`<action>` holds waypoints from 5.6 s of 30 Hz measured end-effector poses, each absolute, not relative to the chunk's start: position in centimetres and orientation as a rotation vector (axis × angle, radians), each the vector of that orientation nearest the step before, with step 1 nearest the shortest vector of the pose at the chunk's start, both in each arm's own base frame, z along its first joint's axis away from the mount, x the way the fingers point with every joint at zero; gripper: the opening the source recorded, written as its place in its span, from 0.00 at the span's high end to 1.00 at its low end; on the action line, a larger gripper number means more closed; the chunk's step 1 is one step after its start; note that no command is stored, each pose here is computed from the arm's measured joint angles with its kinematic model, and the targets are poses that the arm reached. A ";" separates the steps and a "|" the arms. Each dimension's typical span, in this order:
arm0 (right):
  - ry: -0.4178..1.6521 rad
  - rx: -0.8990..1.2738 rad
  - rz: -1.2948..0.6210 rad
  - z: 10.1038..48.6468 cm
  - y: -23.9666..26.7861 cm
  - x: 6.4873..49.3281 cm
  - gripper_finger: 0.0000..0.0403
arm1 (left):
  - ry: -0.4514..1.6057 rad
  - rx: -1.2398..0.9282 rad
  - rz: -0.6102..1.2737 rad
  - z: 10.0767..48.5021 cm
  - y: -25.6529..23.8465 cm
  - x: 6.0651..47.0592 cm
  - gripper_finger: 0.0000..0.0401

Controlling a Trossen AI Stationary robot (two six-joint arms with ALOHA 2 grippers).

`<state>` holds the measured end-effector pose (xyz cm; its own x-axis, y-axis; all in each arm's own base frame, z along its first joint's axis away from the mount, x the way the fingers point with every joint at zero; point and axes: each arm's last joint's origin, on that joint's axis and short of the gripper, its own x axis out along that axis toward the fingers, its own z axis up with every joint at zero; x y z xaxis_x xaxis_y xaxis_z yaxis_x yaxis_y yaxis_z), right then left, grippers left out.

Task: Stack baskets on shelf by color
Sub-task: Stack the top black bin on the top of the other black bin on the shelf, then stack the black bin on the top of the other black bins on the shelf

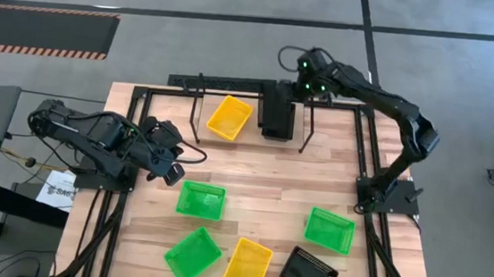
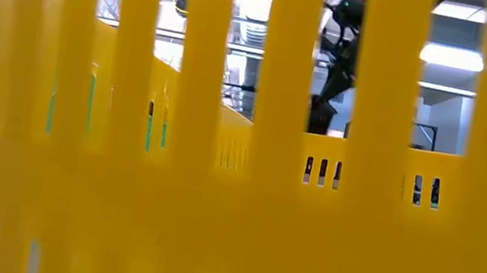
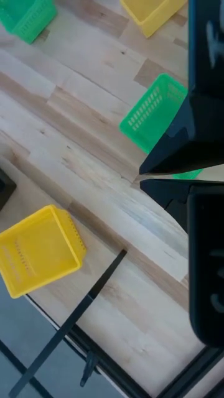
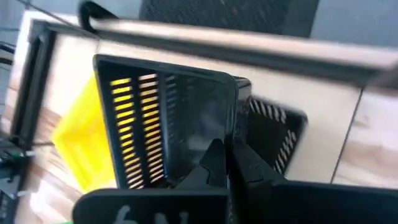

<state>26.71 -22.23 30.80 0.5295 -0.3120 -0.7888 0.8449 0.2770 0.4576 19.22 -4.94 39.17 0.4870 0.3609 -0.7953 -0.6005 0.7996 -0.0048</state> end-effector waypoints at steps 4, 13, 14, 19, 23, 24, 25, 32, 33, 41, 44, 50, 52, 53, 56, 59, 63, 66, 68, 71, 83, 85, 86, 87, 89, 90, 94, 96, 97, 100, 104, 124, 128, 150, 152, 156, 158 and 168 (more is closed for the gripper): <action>0.629 1.037 -0.861 29.4 -21.2 26.2 1.00 | 0.886 -0.294 0.593 39.2 -4.9 19.2 0.97; 0.622 1.099 -0.886 26.9 -20.1 25.9 1.00 | 0.886 -0.291 0.593 39.2 -4.9 19.2 0.97; 0.623 1.104 -0.894 26.5 -19.9 25.9 1.00 | 0.886 -0.290 0.594 39.2 -4.9 19.2 0.97; 0.646 1.125 -0.908 25.0 -19.2 25.8 1.00 | 0.886 -0.290 0.593 39.2 -4.9 19.2 0.97; 0.661 1.119 -0.925 24.4 -19.1 25.6 1.00 | 0.887 -0.291 0.592 39.2 -4.9 19.2 0.97; 0.662 1.106 -0.929 24.3 -19.1 25.6 1.00 | 0.888 -0.292 0.592 39.2 -4.9 19.2 0.97; 0.658 1.091 -0.928 24.4 -19.1 25.6 0.99 | 0.888 -0.292 0.591 39.2 -4.9 19.2 0.97; 0.647 1.057 -0.923 25.0 -19.2 25.9 0.80 | 0.888 -0.293 0.591 39.2 -4.9 19.2 0.97; 0.653 1.045 -0.924 25.1 -19.2 26.0 0.77 | 0.888 -0.293 0.591 39.2 -4.9 19.2 0.97; 0.623 0.977 -0.880 27.7 -19.8 26.6 0.61 | 0.894 -0.308 0.585 39.1 -5.0 19.2 0.97; 0.637 0.938 -0.863 29.5 -19.9 26.6 0.58 | 0.895 -0.311 0.583 39.1 -5.0 19.2 0.97; 0.708 0.869 -0.730 34.1 -18.2 27.1 0.59 | 0.895 -0.311 0.584 39.1 -5.0 19.2 0.97; 0.769 0.859 -0.630 35.6 -16.6 27.3 0.60 | 0.895 -0.310 0.583 39.1 -5.0 19.2 0.97; 0.808 0.858 -0.587 36.2 -15.5 27.4 0.60 | 0.895 -0.309 0.584 39.1 -5.0 19.2 0.97; 0.962 0.838 -0.506 37.2 -11.8 27.6 0.60 | 0.891 -0.306 0.588 39.2 -5.0 19.2 0.97; 1.131 0.821 -0.454 37.2 -7.6 27.6 0.60 | 0.891 -0.305 0.588 39.2 -5.0 19.2 0.97; 1.303 0.782 -0.452 36.6 -1.9 27.7 0.61 | 0.895 -0.285 0.580 39.2 -5.0 19.2 0.97; 1.351 0.779 -0.489 36.0 2.0 28.0 0.62 | 0.897 -0.279 0.577 39.2 -5.0 19.2 0.97; 1.362 0.795 -0.495 35.8 4.6 28.1 0.62 | 0.897 -0.279 0.577 39.2 -5.0 19.2 0.97; 1.398 0.805 -0.500 35.1 8.3 28.1 0.62 | 0.898 -0.276 0.576 39.2 -5.0 19.2 0.97; 1.609 0.623 -0.517 28.2 19.9 28.3 0.64 | 0.943 -0.188 0.500 39.1 -5.1 19.2 0.97; 1.664 0.635 -0.495 26.6 21.0 28.9 0.64 | 0.948 -0.181 0.492 39.1 -5.1 19.2 0.97; 1.696 0.649 -0.477 25.8 21.4 29.4 0.64 | 0.948 -0.180 0.491 39.1 -5.1 19.2 0.97; 1.724 0.658 -0.464 25.0 21.8 29.8 0.64 | 0.948 -0.180 0.491 39.1 -5.1 19.2 0.97; 1.747 0.650 -0.452 23.5 22.5 30.4 0.63 | 0.948 -0.181 0.490 39.1 -5.1 19.2 0.97; 1.757 0.634 -0.437 22.8 22.8 30.7 0.63 | 0.948 -0.183 0.489 39.1 -5.1 19.2 0.97; 1.808 0.545 -0.401 20.9 23.4 30.8 0.59 | 0.938 -0.215 0.505 39.1 -5.1 19.2 0.97; 1.843 0.488 -0.404 20.4 23.6 30.5 0.57 | 0.937 -0.236 0.507 39.1 -5.1 19.3 0.97; 1.852 0.455 -0.417 20.4 23.5 30.3 0.56 | 0.938 -0.248 0.505 39.1 -5.1 19.3 0.97; 1.869 0.390 -0.449 20.1 23.2 29.9 0.53 | 0.940 -0.268 0.505 39.1 -5.2 19.3 0.97; 1.872 0.361 -0.444 19.2 23.0 29.6 0.50 | 0.936 -0.280 0.511 39.1 -5.2 19.3 0.97; 1.879 0.394 -0.373 16.6 22.2 29.8 0.87 | 0.906 -0.311 0.509 39.2 -5.3 19.5 0.97; 1.879 0.389 -0.329 17.5 21.8 30.6 0.96 | 0.900 -0.315 0.508 39.3 -5.3 19.6 0.97; 0.653 0.387 -0.875 41.1 6.9 28.3 0.99 | 0.901 -0.313 0.508 39.3 -5.3 19.6 0.97; 0.578 0.401 -0.911 42.3 5.1 27.8 0.99 | 0.901 -0.313 0.508 39.3 -5.3 19.6 0.97; 0.491 0.446 -0.992 43.7 1.4 27.2 0.99 | 0.902 -0.312 0.508 39.3 -5.3 19.5 0.97; 0.459 0.467 -1.040 44.1 -0.6 27.2 0.99 | 0.902 -0.310 0.507 39.3 -5.3 19.5 0.97; 0.570 0.716 -0.962 42.0 -10.2 30.1 0.99 | 0.903 -0.310 0.506 39.3 -5.3 19.5 0.97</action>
<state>30.11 -10.19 42.01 0.4616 -0.5277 -0.7131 0.8789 0.3809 0.2871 19.54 -5.25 39.26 0.5141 0.2866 -0.8084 -0.5402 0.8403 -0.0457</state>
